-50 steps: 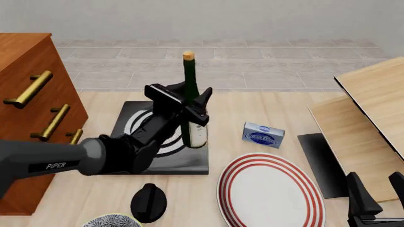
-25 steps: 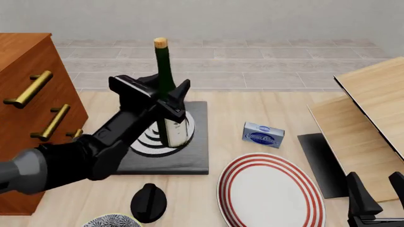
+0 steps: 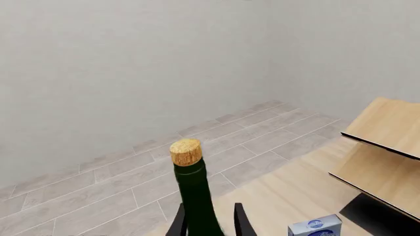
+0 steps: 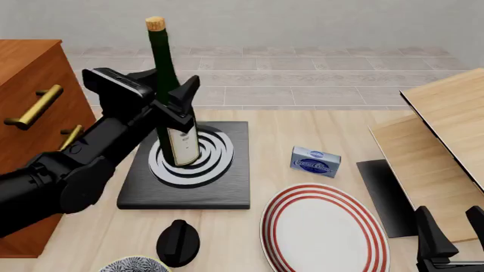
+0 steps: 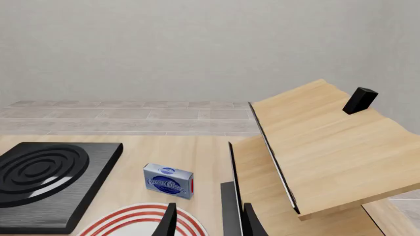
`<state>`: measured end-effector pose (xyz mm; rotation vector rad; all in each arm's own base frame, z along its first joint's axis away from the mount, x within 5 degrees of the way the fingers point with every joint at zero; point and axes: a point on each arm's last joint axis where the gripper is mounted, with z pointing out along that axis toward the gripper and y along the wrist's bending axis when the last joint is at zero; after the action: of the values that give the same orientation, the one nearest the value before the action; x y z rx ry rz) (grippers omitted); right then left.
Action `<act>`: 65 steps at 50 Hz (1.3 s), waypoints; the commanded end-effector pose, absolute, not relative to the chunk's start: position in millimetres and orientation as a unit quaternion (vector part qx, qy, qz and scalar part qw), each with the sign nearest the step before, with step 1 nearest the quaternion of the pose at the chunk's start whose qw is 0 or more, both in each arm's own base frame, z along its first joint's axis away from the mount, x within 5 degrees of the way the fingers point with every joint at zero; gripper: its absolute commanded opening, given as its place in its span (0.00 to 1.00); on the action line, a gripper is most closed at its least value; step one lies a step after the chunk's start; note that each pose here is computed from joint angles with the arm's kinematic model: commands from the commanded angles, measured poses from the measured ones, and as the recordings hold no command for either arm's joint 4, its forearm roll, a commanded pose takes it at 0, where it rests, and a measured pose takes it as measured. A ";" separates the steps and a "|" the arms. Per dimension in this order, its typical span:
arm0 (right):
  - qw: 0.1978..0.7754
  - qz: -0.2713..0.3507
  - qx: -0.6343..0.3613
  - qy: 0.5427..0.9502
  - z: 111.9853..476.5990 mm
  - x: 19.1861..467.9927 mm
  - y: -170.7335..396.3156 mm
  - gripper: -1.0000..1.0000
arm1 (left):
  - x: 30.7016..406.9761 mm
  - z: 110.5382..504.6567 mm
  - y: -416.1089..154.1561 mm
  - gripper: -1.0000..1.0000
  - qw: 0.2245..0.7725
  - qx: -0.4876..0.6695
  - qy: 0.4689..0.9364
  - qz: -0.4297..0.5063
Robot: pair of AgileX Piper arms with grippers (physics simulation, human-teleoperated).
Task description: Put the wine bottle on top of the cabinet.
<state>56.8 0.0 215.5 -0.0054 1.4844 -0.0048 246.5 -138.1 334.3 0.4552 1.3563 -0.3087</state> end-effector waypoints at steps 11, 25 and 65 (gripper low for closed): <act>0.737 -0.002 -0.002 0.676 215.5 56.8 0.0 1.00 | 242.7 388.0 -99.8 0.00 0.767 0.177 0.611 -0.083; 0.737 -0.002 -0.002 0.676 215.5 56.8 0.0 1.00 | 244.7 415.9 -84.7 0.00 0.770 0.166 0.613 -0.053; 0.737 -0.002 -0.002 0.676 215.5 56.8 0.0 1.00 | 234.8 519.0 -21.1 0.00 0.786 0.092 0.610 0.047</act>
<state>56.8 0.0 215.5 -0.0054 1.4844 -0.0048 244.3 -36.1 494.2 0.2237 1.3372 0.0318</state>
